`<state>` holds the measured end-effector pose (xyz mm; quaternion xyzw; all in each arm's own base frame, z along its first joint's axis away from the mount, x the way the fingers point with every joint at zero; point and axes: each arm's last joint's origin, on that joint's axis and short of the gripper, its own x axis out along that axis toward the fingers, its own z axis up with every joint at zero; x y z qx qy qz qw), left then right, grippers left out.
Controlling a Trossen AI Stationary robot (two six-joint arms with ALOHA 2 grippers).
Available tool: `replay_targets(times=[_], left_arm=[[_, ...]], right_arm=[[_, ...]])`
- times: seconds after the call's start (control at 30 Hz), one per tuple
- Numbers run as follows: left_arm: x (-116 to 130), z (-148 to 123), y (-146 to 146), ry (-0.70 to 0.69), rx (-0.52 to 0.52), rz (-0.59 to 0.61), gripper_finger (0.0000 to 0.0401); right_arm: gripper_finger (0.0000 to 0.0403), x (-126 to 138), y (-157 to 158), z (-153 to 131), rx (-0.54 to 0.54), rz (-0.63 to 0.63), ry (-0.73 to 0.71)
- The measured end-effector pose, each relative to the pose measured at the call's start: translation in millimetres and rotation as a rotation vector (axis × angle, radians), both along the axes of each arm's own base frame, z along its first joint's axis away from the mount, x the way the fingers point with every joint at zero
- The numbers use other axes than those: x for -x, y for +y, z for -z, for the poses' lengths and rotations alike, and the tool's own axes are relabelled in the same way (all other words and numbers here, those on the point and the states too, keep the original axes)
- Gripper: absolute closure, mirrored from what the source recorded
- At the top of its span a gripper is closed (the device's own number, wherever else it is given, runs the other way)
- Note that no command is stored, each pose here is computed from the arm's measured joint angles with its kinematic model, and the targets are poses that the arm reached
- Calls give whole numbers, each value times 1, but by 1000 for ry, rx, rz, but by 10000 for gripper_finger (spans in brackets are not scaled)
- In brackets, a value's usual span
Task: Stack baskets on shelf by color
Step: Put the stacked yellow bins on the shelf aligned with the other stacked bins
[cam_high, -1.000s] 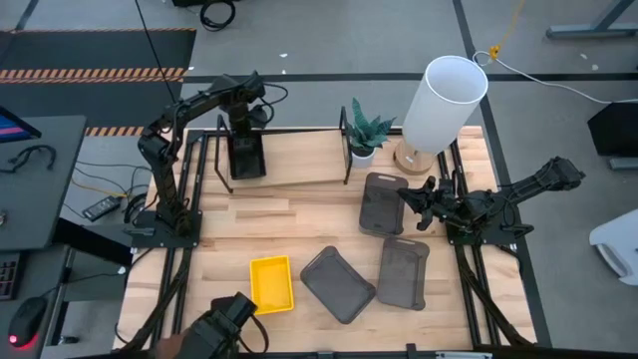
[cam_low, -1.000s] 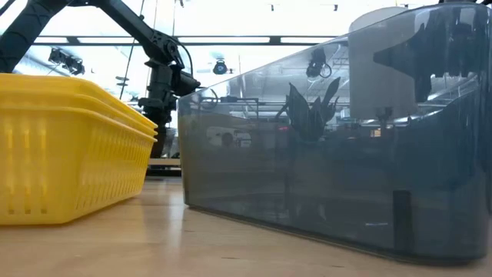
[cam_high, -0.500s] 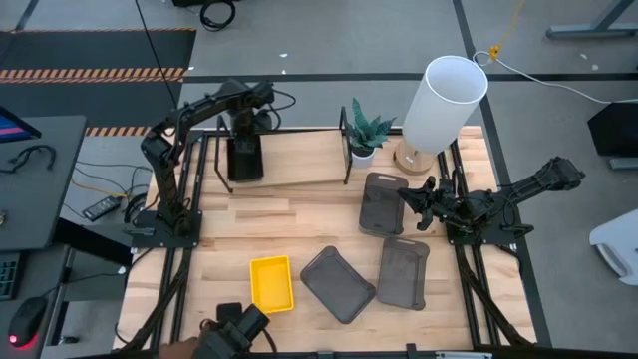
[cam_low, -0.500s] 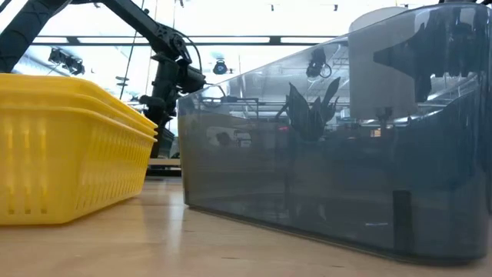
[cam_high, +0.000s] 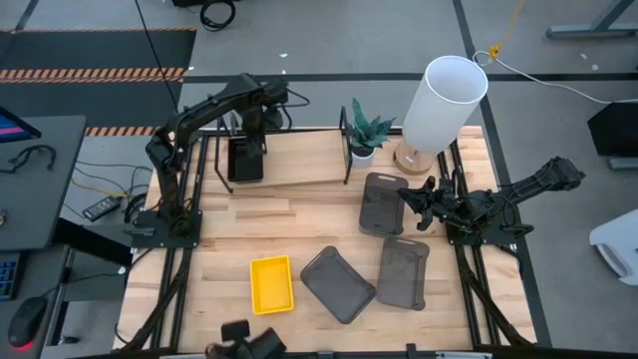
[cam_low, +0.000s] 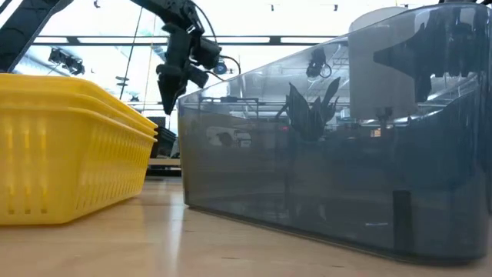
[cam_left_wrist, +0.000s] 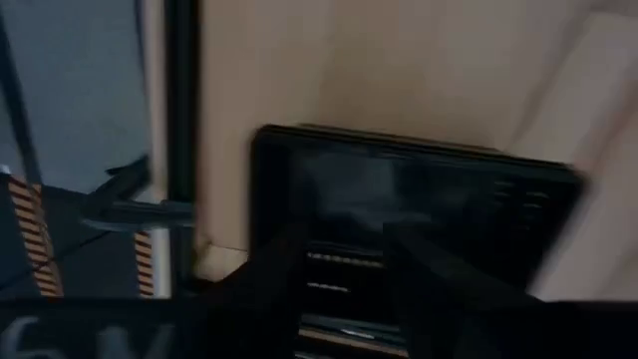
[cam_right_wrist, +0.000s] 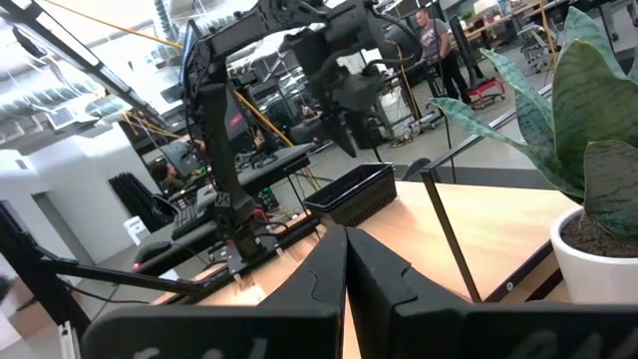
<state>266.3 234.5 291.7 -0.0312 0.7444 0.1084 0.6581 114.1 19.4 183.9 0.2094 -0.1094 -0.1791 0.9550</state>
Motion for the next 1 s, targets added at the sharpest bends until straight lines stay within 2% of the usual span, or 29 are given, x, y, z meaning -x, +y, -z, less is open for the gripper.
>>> replay_targets(times=[0.17,0.23,0.3,0.43,0.57,0.67,0.8,0.9,1.0], left_arm=[[-12,0,-38,-82,210,-23,280],[-16,2,-59,-136,309,13,283],[-17,1,-80,-188,358,64,284],[-19,2,-120,-259,328,157,284],[-21,7,-156,-300,307,154,284],[-21,18,-184,-262,286,158,284],[-21,37,-219,-185,205,142,284],[-22,52,-244,-188,159,123,278],[-20,59,-265,-189,159,163,265]], right_arm=[[387,0,1,0,-3,-21,-4],[387,0,1,-1,-1,-39,-9],[387,0,1,-1,0,-49,-13],[387,0,1,-1,1,-51,-14],[387,0,1,-2,-1,-50,-24],[387,0,1,-2,-1,-51,-26],[387,0,1,-2,1,-45,-24],[387,0,1,-2,6,-43,-22],[387,0,1,-2,24,-39,-14]])
